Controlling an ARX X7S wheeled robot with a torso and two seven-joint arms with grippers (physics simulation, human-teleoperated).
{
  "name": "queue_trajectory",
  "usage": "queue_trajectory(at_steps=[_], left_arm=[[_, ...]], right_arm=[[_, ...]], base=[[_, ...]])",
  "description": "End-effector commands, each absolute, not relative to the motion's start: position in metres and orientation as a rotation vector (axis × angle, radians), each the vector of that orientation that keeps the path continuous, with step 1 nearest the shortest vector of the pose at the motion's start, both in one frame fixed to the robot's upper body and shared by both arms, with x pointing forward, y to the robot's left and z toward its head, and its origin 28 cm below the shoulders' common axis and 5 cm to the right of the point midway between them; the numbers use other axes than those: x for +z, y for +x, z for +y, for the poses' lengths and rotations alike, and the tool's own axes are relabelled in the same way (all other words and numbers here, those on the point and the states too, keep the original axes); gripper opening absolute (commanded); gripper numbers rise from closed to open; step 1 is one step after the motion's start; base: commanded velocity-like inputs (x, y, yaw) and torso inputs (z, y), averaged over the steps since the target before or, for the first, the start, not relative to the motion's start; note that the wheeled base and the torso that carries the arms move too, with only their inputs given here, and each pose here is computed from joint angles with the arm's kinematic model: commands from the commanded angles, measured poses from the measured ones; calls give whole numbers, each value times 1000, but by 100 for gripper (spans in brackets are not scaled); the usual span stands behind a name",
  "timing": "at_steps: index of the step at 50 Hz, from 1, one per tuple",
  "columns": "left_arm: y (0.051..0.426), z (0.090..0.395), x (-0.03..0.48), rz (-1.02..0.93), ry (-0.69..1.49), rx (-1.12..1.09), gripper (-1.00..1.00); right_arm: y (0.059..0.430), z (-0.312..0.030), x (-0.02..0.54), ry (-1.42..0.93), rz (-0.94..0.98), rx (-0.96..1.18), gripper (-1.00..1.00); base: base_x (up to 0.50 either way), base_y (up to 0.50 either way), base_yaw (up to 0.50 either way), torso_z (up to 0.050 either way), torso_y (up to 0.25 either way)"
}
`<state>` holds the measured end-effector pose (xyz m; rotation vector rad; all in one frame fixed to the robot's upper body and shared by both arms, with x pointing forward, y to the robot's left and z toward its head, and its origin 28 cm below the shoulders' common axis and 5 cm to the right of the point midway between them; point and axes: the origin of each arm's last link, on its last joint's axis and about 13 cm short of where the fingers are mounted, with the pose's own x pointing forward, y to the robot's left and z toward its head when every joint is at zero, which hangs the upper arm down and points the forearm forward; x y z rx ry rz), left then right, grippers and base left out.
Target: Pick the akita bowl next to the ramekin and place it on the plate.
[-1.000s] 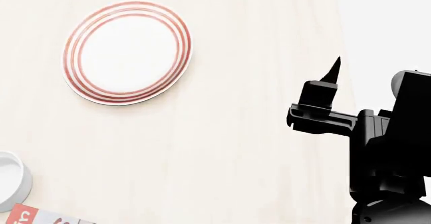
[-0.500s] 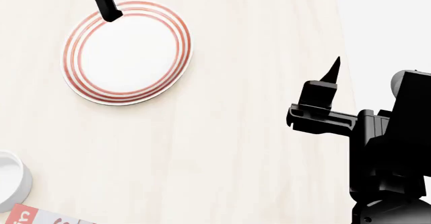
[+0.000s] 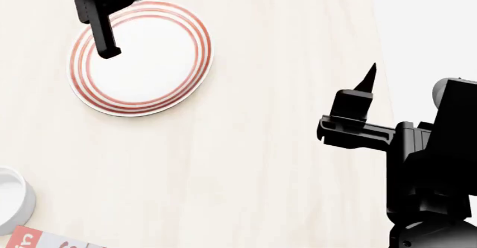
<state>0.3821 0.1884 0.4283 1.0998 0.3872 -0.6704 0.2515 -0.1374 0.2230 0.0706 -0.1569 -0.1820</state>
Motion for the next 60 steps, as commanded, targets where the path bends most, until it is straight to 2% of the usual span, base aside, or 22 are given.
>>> queue_trajectory(at_steps=[1,40,60], left_arm=[[373,176,428,412,1130,-770,-100],[373,189,419,496,1141,-717,-100],[396,188,401,505,1123,-637,-100]], right_arm=[[253,-138,225,90,-168,-185,100],[253,-139,224,88,-170,-186,100],[253,-139,225,91,-169,-185,100]], base=[[0,0,0,0,0],[0,0,0,0,0],[0,0,0,1,1]])
